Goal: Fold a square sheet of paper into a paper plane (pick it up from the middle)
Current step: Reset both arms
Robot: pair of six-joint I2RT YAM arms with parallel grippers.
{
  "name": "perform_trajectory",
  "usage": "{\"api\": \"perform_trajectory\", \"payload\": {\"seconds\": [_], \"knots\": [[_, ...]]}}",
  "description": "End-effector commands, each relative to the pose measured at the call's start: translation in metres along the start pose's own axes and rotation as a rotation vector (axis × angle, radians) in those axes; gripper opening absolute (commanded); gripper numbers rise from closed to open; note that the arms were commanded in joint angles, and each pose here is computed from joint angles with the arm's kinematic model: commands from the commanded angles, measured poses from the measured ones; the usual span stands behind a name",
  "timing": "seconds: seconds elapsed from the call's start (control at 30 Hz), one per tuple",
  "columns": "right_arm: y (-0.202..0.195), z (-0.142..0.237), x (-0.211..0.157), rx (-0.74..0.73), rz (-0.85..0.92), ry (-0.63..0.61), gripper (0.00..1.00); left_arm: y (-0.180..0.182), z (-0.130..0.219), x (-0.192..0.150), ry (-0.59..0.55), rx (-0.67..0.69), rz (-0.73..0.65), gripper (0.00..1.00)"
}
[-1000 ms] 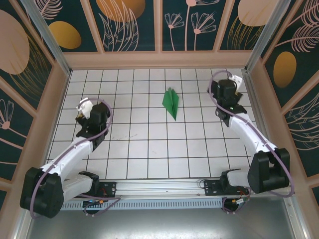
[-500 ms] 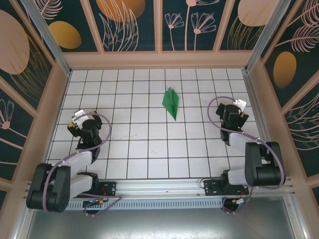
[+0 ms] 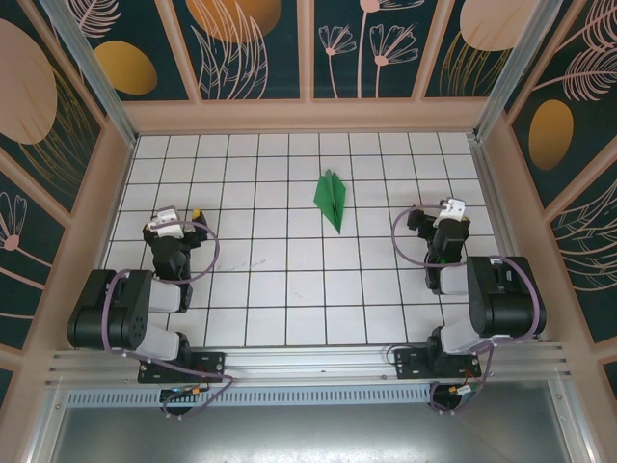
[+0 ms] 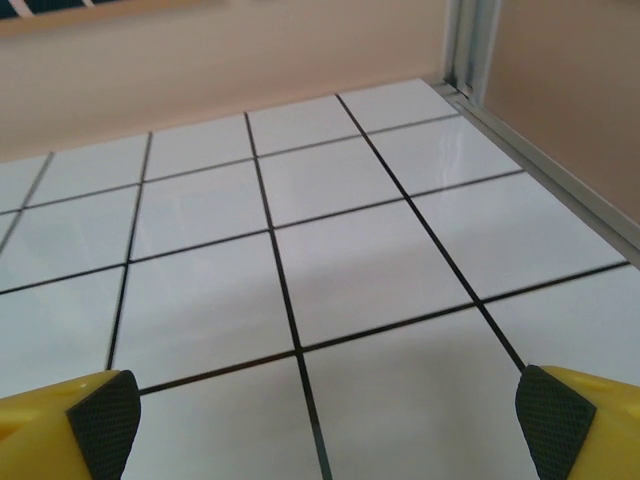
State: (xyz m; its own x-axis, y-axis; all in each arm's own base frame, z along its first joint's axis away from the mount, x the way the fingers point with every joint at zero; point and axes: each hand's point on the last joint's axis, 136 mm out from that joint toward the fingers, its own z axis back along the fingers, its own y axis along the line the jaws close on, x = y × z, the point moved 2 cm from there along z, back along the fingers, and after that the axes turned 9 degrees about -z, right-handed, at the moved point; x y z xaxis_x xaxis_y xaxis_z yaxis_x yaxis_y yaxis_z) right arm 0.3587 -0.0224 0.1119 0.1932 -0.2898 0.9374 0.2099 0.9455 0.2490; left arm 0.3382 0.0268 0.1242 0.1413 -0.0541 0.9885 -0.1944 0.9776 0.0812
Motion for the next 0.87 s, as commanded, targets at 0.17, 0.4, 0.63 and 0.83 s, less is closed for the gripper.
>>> {"api": "perform_trajectory", "payload": {"seconds": [0.17, 0.4, 0.63, 0.83], "knots": [[0.009, 0.008, 0.009, 0.099, 0.009, -0.085, 0.99, 0.003, -0.013, 0.016, -0.044, 0.025, 0.015, 0.99], [0.009, 0.007, 0.008, 0.102, 0.006, -0.081, 0.99, -0.003, -0.012, 0.018, -0.053, -0.012, 0.002, 0.99], [0.009, 0.007, 0.008, 0.101, 0.007, -0.081, 0.99, -0.005, -0.014, 0.017, -0.045, -0.024, -0.008, 0.98], [0.011, 0.008, 0.008, 0.111, 0.011, -0.082, 0.99, -0.005, -0.014, 0.016, -0.043, -0.027, -0.009, 0.99]]}}
